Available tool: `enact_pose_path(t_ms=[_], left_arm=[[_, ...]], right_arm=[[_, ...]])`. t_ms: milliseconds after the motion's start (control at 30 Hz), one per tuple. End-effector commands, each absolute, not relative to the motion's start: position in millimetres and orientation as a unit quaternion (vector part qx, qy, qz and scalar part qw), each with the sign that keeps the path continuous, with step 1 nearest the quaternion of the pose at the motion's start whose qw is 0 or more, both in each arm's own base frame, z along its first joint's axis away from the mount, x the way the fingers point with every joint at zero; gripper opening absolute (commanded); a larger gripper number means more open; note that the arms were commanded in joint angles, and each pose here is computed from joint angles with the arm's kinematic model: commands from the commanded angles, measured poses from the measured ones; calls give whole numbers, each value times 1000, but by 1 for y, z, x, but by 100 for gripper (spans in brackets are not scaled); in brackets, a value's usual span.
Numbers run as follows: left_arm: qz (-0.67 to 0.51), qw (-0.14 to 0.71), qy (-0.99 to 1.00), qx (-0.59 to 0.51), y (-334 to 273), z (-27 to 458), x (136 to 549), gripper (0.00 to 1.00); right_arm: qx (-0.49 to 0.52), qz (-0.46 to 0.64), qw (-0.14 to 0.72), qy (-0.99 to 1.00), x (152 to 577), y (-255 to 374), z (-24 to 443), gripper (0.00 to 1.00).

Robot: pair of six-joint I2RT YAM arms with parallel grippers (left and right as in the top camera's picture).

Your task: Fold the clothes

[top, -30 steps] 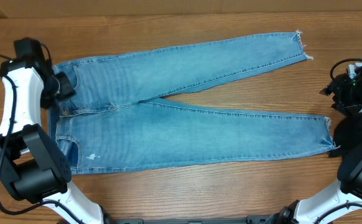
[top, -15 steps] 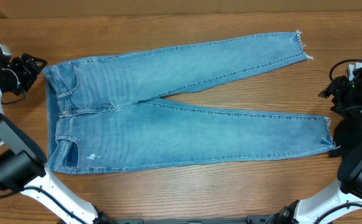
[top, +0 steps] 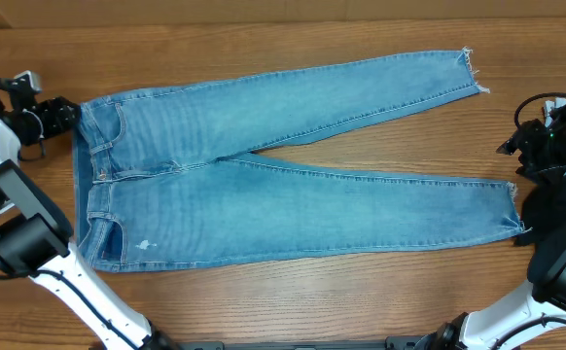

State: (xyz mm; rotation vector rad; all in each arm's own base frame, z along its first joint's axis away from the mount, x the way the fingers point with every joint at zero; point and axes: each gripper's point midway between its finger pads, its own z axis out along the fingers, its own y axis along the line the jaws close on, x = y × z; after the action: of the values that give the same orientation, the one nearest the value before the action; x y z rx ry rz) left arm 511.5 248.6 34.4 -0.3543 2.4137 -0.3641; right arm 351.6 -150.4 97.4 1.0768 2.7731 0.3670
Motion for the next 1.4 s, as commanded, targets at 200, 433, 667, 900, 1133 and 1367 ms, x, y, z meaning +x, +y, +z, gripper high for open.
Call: enact_pose_path(t_ms=[200,433,667,900,1133,1367], left_arm=[[-177,331,924,-75,201,14,538,56],[-219,288,921,-144,195,39,519,4],[-242,228,929,-163,172,72,486,4],[-247,195,937,-150,144,67,483,4],[-197,168,959,-116,116,56,489,4],[-185,150,963,-126,121,52,480,4]], right_arm=[[361,117,94,920,358,-153,114,60],[308,123,133,934,380,-144,118,33],[220,154,233,935,471,-107,110,38],[154,195,313,917,588,-113,128,76],[55,168,397,900,649,-125,84,100],[72,144,378,912,654,-137,21,100]])
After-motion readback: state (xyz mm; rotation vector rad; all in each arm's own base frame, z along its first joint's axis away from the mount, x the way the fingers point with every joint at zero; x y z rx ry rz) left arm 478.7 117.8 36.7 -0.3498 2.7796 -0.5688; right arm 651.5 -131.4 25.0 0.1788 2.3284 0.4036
